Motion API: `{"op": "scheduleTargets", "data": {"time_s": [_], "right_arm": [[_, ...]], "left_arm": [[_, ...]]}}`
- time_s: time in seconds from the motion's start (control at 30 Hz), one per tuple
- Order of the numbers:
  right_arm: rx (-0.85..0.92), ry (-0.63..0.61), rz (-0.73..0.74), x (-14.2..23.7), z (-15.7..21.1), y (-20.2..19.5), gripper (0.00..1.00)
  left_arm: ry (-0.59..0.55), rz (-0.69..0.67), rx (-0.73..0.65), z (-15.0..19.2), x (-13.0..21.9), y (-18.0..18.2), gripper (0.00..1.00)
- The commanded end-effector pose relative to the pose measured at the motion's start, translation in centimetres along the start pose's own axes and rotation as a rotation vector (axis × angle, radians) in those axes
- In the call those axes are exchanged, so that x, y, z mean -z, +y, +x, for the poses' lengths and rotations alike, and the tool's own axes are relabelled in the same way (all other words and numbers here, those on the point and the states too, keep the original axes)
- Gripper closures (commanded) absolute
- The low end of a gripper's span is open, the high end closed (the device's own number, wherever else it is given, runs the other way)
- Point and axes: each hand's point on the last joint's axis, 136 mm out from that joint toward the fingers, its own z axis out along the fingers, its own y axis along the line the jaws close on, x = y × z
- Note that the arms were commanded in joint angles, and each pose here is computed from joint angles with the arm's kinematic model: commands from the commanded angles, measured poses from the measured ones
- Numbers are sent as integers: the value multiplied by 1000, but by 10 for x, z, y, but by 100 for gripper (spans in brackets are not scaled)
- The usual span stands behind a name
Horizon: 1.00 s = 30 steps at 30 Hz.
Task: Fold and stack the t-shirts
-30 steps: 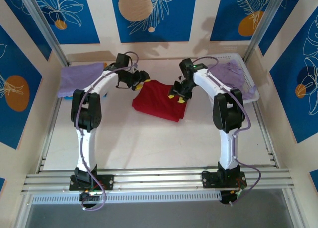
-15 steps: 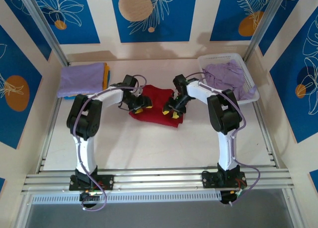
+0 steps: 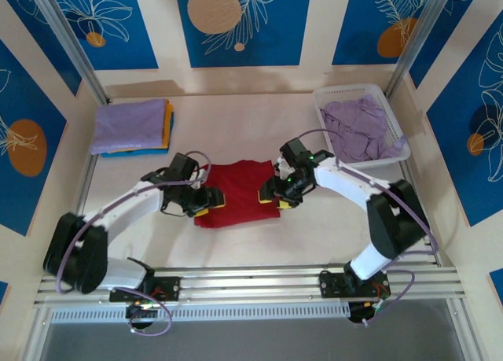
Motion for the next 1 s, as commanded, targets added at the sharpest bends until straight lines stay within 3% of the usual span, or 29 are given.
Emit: {"op": "scheduleTargets", "data": {"time_s": [0.0,0.2,0.43,0.73,0.97], "right_arm": [[34,-53,30,12,-6,-9,32],[65,-56,71,13,-36,-22,31],[80,-84,55,14,-88,-20,42],[86,-94,-18,5,-137,-16,51],[78,-81,-69,-4,-157,-16,57]], "left_arm": [[-29,-36,27,0,16,7,34],[-85,-88,20,-32,21,16,37],[-134,-129,7,-84,19,24,46],[-73,60,-66,-154,-4,-56,66],[22,124,-106,-188,-52,-97,75]]}}
